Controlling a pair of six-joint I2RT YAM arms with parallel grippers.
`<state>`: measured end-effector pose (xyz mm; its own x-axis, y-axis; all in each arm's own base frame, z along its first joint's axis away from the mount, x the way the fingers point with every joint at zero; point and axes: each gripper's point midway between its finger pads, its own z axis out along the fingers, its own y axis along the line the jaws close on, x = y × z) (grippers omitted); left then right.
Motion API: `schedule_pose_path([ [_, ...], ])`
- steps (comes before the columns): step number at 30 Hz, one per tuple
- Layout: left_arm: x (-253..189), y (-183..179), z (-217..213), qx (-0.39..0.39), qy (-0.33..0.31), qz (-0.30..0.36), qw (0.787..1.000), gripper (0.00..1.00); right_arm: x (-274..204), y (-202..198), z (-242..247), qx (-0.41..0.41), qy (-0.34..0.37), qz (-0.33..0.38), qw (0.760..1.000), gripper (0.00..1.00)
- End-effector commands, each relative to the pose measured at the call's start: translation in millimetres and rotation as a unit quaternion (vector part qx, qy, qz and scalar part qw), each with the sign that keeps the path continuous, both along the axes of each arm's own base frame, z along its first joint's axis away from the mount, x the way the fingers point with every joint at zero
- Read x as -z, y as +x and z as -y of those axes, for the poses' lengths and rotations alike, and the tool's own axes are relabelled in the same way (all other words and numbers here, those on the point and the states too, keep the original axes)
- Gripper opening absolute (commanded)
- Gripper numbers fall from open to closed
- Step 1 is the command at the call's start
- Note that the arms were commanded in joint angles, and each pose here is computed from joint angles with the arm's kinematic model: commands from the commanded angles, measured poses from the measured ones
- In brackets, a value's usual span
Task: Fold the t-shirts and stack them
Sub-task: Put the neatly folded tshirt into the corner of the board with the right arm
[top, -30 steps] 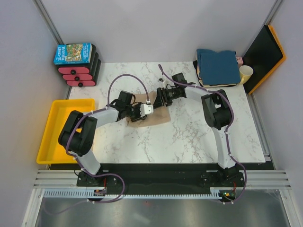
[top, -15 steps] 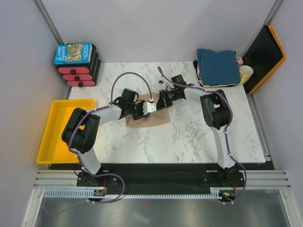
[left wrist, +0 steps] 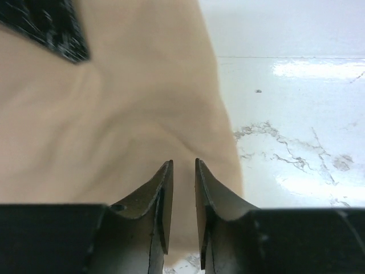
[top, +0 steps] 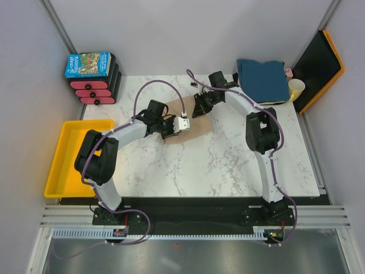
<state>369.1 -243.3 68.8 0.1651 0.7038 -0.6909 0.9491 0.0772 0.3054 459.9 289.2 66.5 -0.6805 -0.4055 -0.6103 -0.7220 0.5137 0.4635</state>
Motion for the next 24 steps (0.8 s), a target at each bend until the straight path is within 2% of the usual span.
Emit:
schedule_pose_path([
  [1,-38,2,5,0.019,-0.010,0.027,0.999,0.27,-14,27,36,-0.029,-0.079,0.094,0.992,0.00],
  [8,-57,-3,2,0.017,-0.014,0.042,0.999,0.25,-39,68,85,-0.022,-0.184,0.194,0.963,0.00],
  [12,-61,-8,0,0.020,-0.015,0.048,0.999,0.25,-50,85,113,-0.026,-0.262,0.243,0.934,0.00],
  [17,-60,-12,-2,0.023,-0.014,0.049,0.998,0.24,-69,98,140,-0.039,-0.324,0.289,0.900,0.00],
  [24,-61,-11,-4,0.023,-0.015,0.052,0.998,0.21,-106,120,187,-0.015,-0.402,0.335,0.852,0.00],
])
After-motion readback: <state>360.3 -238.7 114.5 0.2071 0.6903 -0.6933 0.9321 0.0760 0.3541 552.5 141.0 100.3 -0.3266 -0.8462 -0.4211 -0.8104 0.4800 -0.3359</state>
